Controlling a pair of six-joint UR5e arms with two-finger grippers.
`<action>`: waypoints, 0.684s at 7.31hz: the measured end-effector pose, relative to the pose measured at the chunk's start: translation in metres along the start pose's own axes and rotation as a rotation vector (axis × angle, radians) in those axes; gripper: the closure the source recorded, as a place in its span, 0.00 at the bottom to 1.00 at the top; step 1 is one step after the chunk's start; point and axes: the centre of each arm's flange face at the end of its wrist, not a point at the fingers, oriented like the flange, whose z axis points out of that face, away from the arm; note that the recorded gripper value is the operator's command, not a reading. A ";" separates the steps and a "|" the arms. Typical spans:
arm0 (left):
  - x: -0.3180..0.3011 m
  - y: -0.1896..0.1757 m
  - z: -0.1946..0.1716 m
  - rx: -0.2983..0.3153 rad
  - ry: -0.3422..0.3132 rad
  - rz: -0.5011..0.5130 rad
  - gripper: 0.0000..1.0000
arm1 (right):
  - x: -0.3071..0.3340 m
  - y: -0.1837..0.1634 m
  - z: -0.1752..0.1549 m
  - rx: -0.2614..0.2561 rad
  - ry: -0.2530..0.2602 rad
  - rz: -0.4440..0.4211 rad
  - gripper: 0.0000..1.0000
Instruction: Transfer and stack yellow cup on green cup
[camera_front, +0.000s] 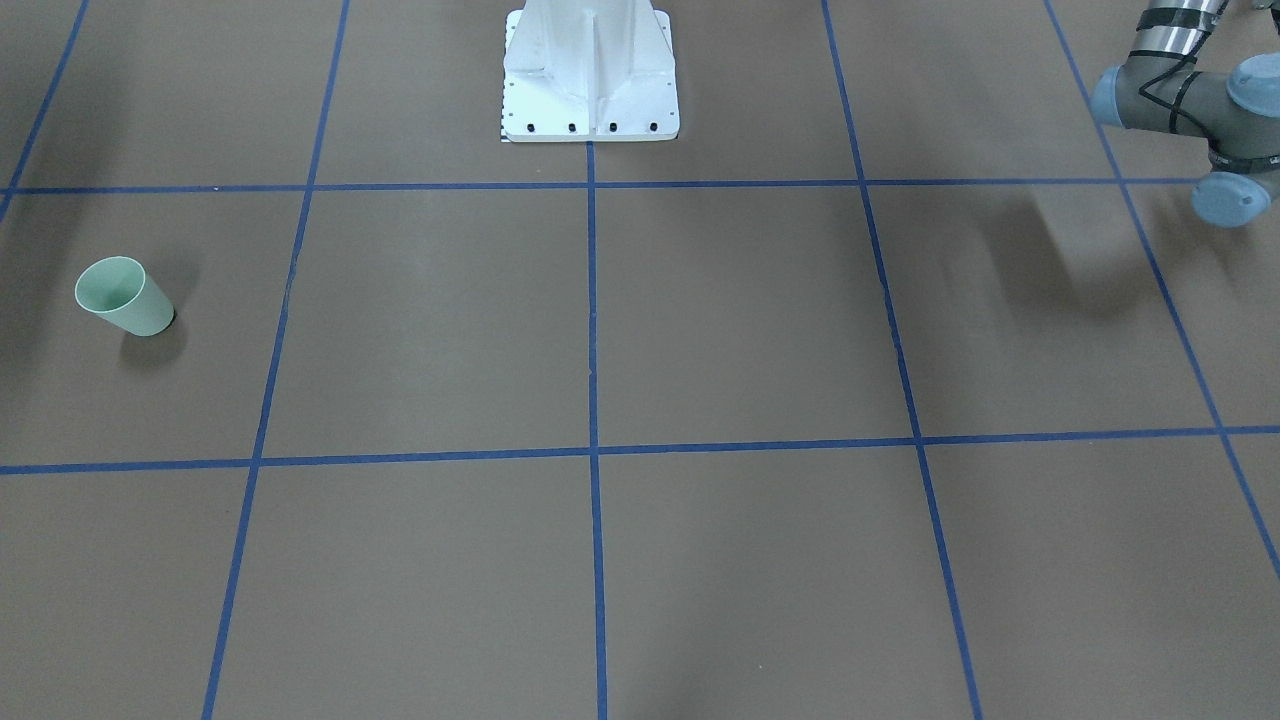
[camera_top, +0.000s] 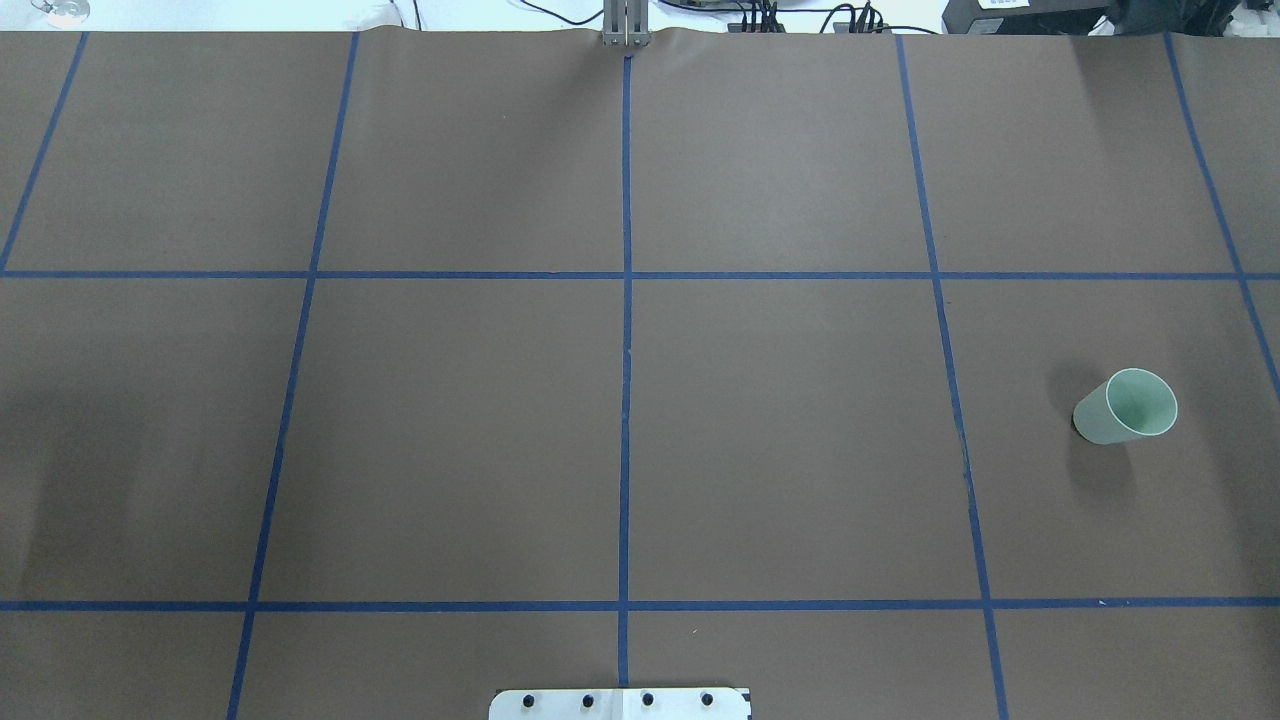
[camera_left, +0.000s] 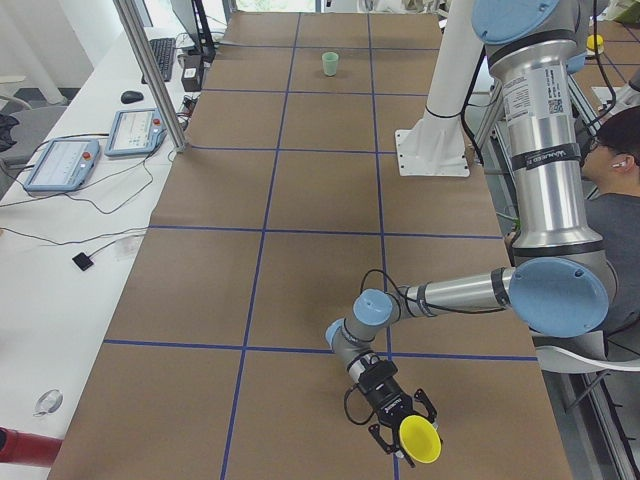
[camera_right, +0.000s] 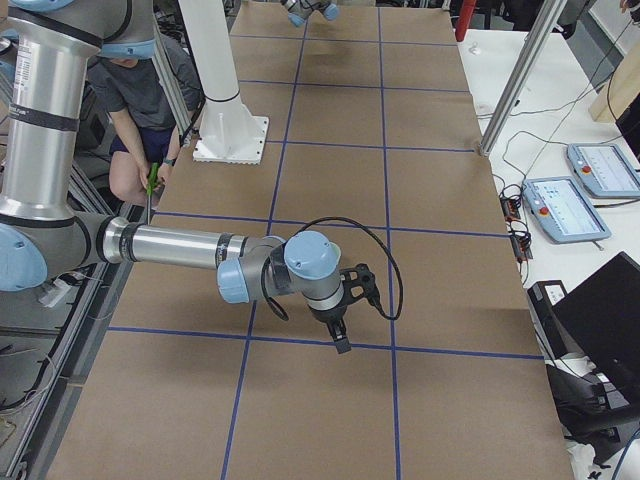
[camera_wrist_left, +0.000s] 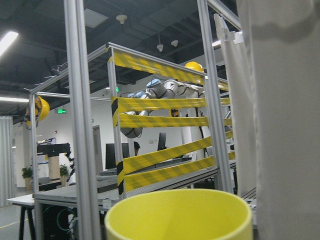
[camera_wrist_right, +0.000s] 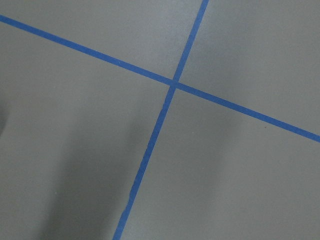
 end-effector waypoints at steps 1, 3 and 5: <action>0.011 -0.008 -0.004 0.005 0.072 -0.004 1.00 | 0.000 -0.004 0.000 0.003 0.001 0.001 0.00; 0.034 -0.022 -0.010 0.007 0.217 -0.005 1.00 | 0.000 -0.007 -0.001 0.005 0.002 0.006 0.00; 0.057 -0.041 -0.016 0.007 0.354 0.011 1.00 | 0.001 -0.009 -0.001 0.003 0.003 0.012 0.00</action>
